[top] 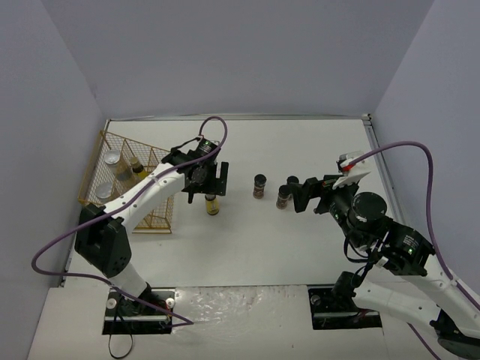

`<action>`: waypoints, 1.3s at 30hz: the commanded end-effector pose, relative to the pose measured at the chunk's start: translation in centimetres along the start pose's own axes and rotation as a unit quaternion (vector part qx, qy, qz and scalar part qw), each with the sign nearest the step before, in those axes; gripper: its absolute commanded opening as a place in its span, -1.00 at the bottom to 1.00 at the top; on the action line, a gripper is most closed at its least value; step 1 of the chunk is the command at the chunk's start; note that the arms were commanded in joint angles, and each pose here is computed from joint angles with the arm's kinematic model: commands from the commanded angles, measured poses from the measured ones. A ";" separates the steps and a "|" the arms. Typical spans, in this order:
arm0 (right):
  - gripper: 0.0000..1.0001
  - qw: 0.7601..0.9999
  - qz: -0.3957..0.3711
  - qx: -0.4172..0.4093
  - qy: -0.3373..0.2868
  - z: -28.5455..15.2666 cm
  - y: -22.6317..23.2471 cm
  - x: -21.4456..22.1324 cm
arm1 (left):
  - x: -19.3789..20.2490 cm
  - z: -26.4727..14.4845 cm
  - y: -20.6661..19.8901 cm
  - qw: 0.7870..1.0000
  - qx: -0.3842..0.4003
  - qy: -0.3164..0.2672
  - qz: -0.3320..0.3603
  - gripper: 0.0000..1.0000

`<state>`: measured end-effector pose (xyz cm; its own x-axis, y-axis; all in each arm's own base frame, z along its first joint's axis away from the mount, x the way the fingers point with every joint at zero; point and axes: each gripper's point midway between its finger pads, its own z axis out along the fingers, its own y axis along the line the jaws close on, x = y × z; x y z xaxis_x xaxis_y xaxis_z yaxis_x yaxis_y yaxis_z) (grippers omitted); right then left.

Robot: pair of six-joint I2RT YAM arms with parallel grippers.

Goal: Organize the condiment bottles

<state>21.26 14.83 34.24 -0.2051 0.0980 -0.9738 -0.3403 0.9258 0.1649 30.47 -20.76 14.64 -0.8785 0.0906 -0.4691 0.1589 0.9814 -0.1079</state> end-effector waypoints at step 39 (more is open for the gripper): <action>1.00 1.000 0.012 -0.003 -0.006 0.1 0.1 0.1 | -1.3 0.2 -0.8 0.999 -0.034 -0.010 -0.015 -0.33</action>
<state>20.99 14.35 33.07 -0.2227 0.0822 -0.9714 -0.3334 0.9299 0.1551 30.77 -21.16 13.43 -0.8901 0.0812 -0.4484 0.1128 0.9926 -0.0443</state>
